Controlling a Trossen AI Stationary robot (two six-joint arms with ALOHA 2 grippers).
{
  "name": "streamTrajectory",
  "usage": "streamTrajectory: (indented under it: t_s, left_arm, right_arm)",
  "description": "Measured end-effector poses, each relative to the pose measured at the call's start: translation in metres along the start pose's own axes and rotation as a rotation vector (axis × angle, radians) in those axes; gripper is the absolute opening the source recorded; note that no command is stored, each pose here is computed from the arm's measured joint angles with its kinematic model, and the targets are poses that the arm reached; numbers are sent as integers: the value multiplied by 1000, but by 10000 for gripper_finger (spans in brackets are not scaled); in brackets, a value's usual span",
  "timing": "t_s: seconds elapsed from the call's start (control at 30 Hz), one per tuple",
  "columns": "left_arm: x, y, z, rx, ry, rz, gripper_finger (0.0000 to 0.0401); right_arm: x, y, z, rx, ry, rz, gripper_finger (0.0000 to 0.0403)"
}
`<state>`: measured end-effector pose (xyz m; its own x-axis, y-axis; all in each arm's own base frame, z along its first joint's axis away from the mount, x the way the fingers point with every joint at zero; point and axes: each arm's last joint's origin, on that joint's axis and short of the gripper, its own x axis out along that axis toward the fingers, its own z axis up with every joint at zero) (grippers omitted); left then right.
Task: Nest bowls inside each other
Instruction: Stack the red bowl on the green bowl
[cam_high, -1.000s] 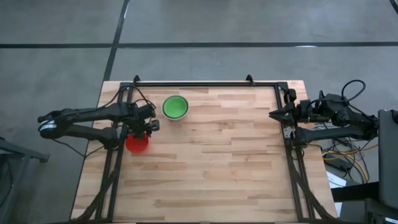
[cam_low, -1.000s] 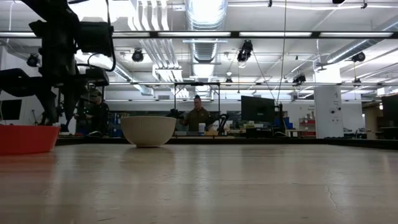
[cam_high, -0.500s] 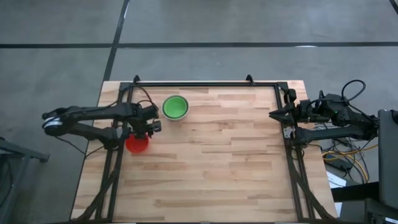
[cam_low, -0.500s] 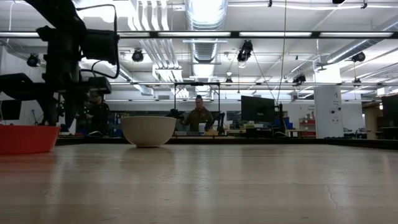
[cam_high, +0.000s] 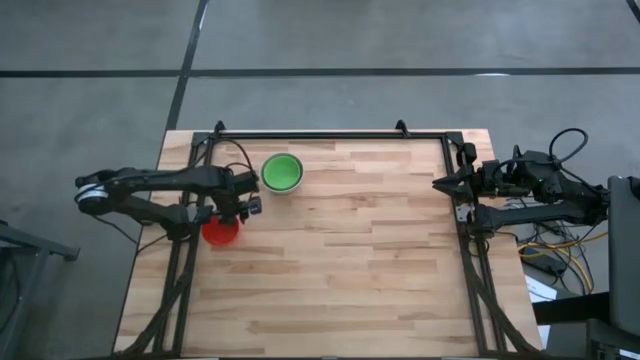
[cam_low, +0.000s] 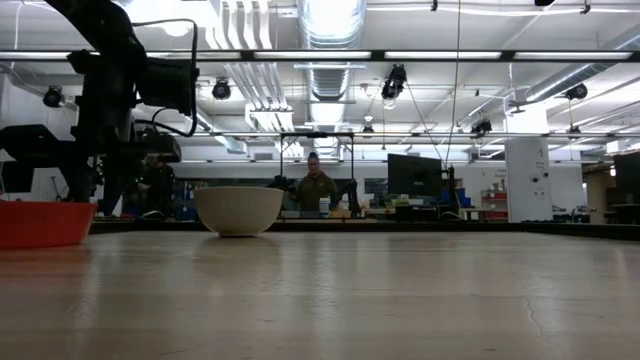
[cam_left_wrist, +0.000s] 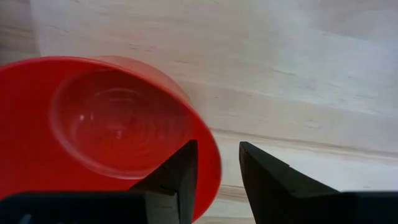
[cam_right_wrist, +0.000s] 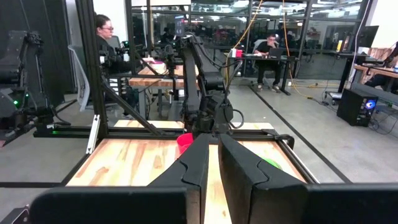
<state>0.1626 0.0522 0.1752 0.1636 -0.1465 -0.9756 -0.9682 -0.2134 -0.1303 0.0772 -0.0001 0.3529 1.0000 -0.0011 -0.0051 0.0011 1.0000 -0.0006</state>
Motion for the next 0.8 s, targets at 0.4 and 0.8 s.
streamTrajectory:
  t_s: [0.4, 0.8]
  left_arm:
    - [5, -6, 1, 15, 31, -11, 94]
    - [5, -4, 0, 12, 39, 1, 8]
  right_arm:
    - [0, 0, 0, 0, 0, 0, 34]
    - [0, 0, 0, 0, 0, 0, 34]
